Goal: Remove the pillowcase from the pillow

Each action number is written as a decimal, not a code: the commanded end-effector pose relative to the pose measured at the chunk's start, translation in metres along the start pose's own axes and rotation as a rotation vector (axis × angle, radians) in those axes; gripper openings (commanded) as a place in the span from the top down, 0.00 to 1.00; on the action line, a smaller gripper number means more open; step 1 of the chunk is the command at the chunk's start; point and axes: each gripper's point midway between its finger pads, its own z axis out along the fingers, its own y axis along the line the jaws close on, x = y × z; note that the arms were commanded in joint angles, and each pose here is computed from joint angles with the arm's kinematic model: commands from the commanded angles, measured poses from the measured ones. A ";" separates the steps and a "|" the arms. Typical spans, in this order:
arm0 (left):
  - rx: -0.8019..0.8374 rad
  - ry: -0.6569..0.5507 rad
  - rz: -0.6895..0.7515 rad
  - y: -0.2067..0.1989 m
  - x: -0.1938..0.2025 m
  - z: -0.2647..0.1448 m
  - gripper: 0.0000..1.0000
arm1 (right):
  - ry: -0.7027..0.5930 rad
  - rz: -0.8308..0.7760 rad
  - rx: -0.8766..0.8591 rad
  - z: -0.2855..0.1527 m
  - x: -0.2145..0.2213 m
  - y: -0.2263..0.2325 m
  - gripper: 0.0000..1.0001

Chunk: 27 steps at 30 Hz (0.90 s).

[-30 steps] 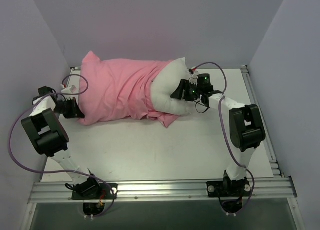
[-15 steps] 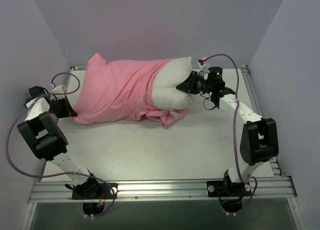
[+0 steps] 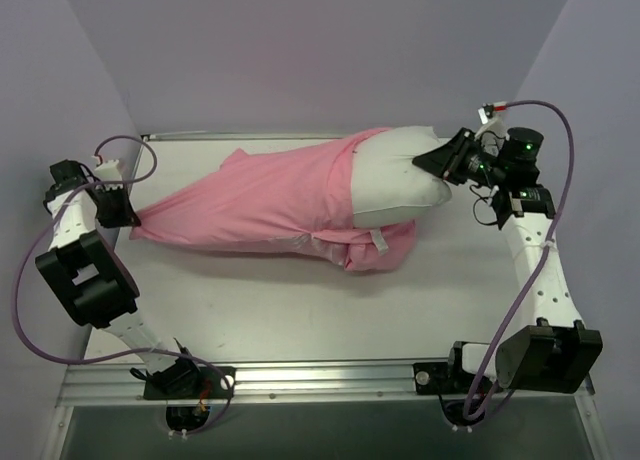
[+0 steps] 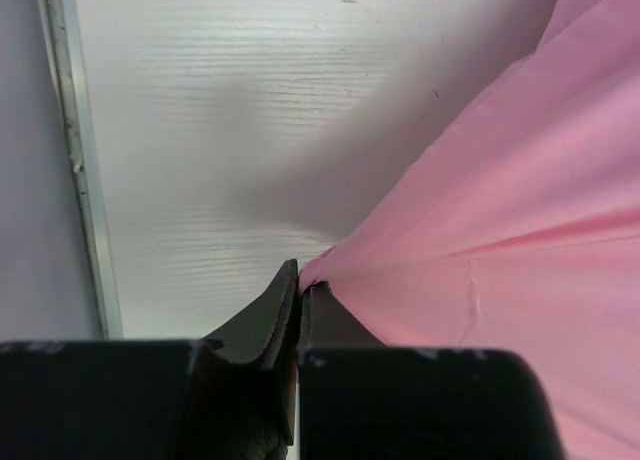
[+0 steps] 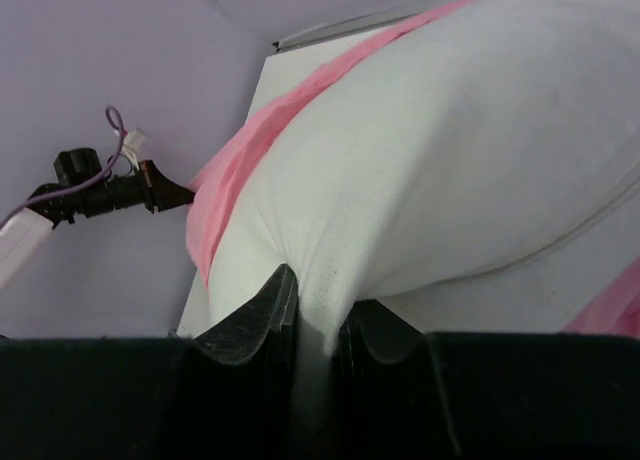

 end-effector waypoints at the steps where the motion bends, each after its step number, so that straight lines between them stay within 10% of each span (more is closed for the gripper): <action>1: -0.447 -0.126 0.107 0.103 -0.050 -0.050 0.98 | -0.340 -0.198 -0.017 -0.068 -0.100 0.043 1.00; 15: -0.593 -0.135 0.125 0.141 -0.066 -0.065 0.98 | -0.443 -0.202 0.118 -0.113 -0.151 0.018 1.00; 23: -0.278 -0.238 0.313 0.025 -0.082 -0.051 0.98 | -0.157 -0.132 0.203 -0.004 -0.046 -0.020 1.00; 27: -0.275 -0.243 0.281 0.017 -0.093 -0.050 0.98 | -0.073 -0.191 0.247 0.043 -0.016 -0.021 0.50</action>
